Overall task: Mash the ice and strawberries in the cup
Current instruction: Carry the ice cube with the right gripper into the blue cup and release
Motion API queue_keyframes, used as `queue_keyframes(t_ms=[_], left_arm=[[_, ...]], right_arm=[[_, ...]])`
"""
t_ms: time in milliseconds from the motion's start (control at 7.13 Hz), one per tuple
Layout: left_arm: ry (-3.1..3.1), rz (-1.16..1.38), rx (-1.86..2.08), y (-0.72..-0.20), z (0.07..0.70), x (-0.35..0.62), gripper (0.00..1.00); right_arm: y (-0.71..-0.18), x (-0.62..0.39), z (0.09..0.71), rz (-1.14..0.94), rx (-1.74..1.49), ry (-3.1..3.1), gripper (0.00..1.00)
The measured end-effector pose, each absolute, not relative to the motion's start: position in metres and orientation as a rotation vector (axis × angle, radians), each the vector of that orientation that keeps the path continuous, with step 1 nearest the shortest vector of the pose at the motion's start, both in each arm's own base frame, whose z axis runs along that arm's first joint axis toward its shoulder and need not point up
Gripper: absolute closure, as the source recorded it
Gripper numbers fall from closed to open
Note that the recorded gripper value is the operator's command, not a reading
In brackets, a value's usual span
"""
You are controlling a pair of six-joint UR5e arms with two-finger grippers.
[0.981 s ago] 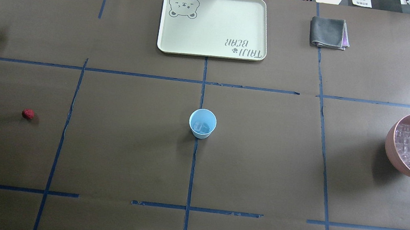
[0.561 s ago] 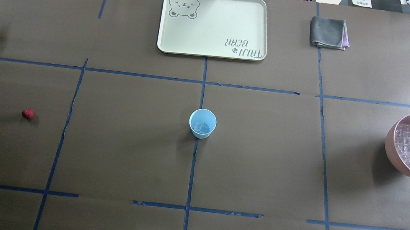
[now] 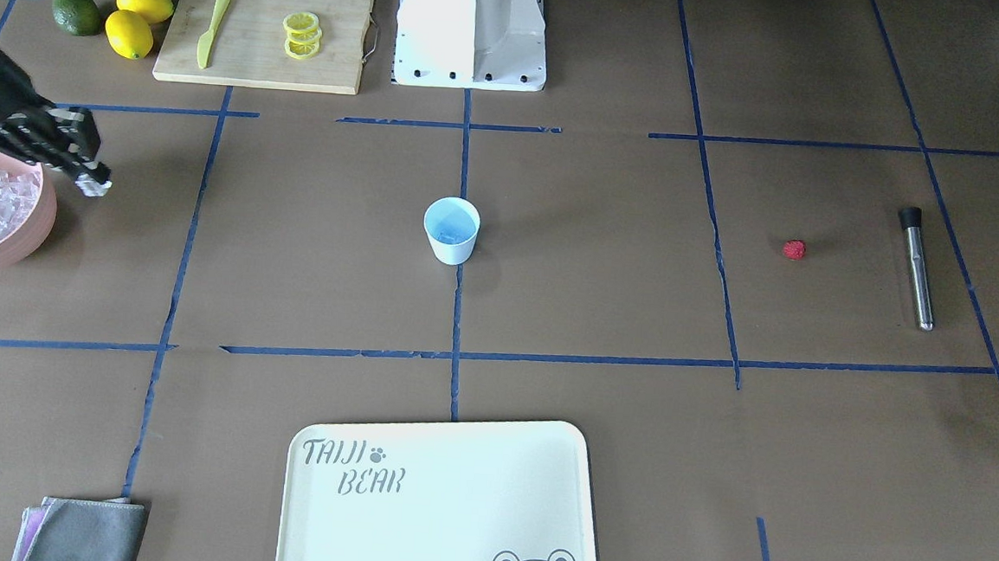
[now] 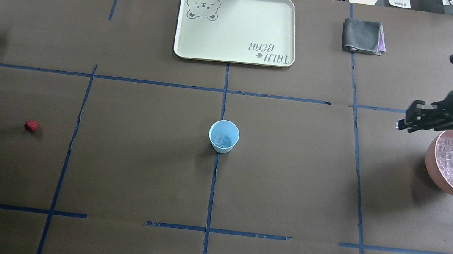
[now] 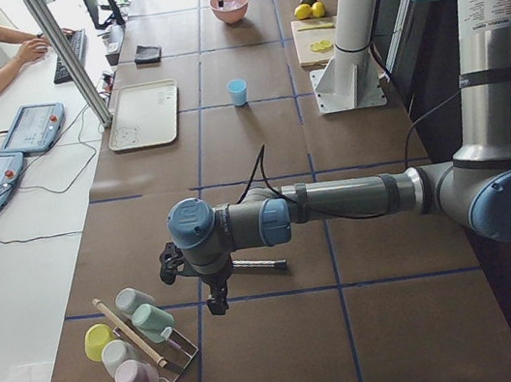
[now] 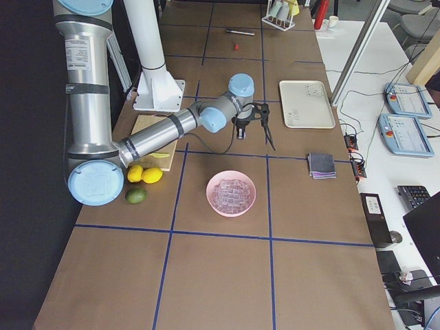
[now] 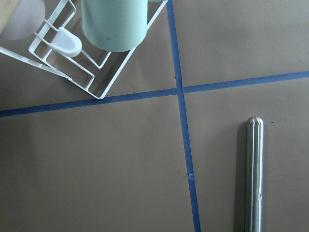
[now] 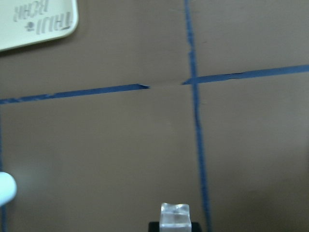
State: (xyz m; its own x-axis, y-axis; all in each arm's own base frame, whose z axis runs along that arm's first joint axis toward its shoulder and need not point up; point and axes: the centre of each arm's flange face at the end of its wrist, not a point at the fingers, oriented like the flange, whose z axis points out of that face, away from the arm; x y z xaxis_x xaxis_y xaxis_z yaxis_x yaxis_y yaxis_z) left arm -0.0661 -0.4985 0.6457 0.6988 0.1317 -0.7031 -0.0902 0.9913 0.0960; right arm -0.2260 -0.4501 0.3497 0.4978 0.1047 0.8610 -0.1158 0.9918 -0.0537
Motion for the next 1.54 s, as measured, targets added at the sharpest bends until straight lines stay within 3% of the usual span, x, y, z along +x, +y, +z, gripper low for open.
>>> queue_keyframes(t_ms=[561, 981, 1402, 1542], left_arm=[[0.798, 0.13, 0.072, -0.5, 0.637, -0.065, 0.0], [0.8, 0.132, 0.078, -0.5, 0.634, -0.065, 0.0], [0.799, 0.132, 0.075, -0.5, 0.636, -0.065, 0.0], [0.799, 0.131, 0.073, -0.5, 0.636, -0.065, 0.0]], right_arm=[[-0.423, -0.456, 0.18, 0.409, -0.037, -1.138, 1.0], [-0.421, -0.522, 0.155, 0.466, -0.033, -1.115, 0.99], [-0.408, -0.536, 0.167, 0.447, -0.047, -1.09, 0.56], [-0.407, -0.537, 0.168, 0.445, -0.049, -1.087, 0.51]])
